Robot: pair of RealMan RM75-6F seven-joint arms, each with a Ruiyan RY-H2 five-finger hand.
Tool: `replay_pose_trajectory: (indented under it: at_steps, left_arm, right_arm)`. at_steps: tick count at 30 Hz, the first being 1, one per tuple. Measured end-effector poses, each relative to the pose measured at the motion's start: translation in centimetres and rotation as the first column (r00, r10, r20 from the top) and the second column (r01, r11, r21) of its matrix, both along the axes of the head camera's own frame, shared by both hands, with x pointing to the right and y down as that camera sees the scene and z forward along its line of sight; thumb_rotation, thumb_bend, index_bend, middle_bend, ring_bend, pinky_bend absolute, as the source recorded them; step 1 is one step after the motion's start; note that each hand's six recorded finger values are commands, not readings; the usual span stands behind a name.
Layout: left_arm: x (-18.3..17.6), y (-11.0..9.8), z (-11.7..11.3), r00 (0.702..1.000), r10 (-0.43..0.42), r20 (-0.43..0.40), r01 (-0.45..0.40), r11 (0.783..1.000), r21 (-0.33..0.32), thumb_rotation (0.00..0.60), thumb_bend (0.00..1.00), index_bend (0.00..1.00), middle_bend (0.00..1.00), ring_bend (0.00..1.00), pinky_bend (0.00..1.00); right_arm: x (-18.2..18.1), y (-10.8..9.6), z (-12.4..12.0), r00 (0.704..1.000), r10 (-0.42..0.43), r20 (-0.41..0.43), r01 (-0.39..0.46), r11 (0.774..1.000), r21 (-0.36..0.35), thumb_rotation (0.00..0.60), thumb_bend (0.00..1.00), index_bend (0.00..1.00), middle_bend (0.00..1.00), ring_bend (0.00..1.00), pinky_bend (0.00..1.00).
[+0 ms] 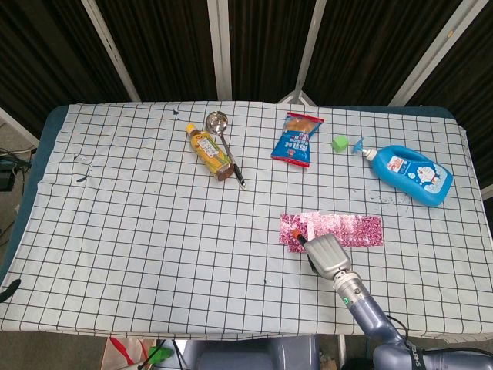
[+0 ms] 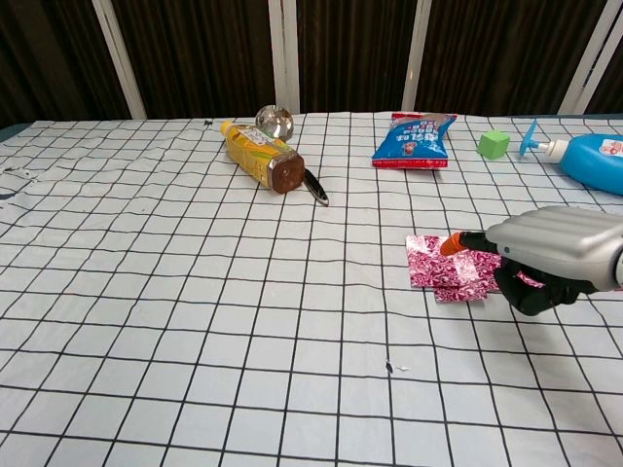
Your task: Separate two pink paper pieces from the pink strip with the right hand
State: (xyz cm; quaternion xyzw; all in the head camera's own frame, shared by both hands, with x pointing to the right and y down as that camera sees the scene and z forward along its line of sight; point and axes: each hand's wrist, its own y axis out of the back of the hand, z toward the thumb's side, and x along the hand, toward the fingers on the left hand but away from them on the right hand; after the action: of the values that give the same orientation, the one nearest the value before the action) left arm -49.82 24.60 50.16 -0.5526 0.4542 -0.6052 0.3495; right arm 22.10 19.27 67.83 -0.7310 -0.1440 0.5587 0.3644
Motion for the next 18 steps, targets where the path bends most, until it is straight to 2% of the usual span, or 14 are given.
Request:
replay_pose_trajectory:
  at_steps: [18]
  left_arm:
    - [-0.1, -0.1, 0.1, 1.0, -0.004, 0.005, 0.004, 1.0, -0.002, 0.6, 0.28, 0.16, 0.03, 0.0, 0.08]
  right_arm:
    - [-0.9, 0.2, 2.0, 0.999, -0.007, -0.047, 0.005, 0.999, -0.044, 0.6, 0.84, 0.15, 0.85, 0.86, 0.63]
